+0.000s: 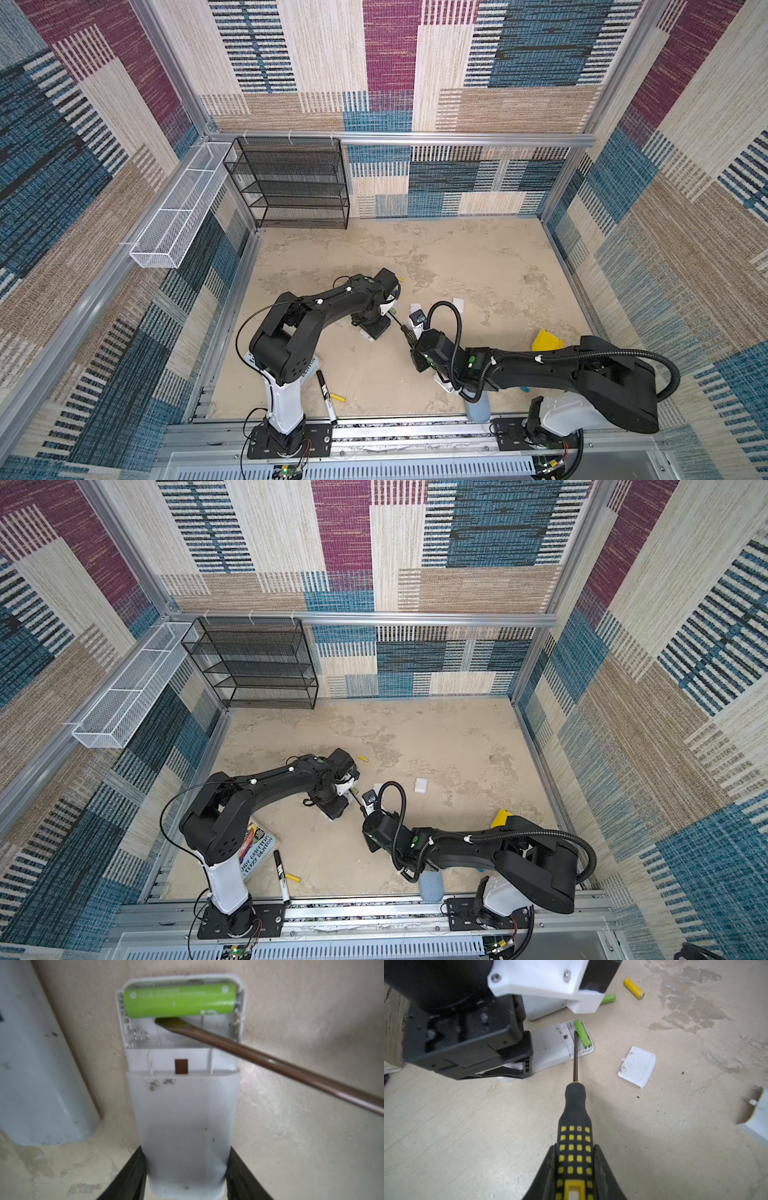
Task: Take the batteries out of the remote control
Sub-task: 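Pry the remaining green battery upward out of the slot with the screwdriver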
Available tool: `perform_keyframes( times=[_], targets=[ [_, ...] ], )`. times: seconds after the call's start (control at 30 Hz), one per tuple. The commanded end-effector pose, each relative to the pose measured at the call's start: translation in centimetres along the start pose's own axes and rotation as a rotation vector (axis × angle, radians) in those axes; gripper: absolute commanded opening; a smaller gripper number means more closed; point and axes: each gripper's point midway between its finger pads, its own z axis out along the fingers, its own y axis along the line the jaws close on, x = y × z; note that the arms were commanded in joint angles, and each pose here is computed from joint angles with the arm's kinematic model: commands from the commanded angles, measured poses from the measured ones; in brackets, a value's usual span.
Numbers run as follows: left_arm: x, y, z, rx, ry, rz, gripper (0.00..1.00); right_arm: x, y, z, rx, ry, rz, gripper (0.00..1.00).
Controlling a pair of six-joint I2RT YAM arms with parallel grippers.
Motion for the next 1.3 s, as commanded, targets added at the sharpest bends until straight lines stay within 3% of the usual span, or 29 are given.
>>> perform_keyframes(
  times=[0.0,0.6,1.27],
  targets=[
    [1.1,-2.6,0.8,0.13,0.044,0.022,0.19,-1.1,0.1,0.2,0.008,-0.041,0.059,0.0],
    [1.4,-2.5,1.1,0.123,0.055,0.02,0.18,-1.9,1.0,0.0,-0.039,-0.074,0.076,0.0],
    [1.3,-2.7,1.0,0.137,0.053,0.017,0.18,-2.0,0.2,0.4,0.015,-0.095,0.085,0.0]
  ],
)
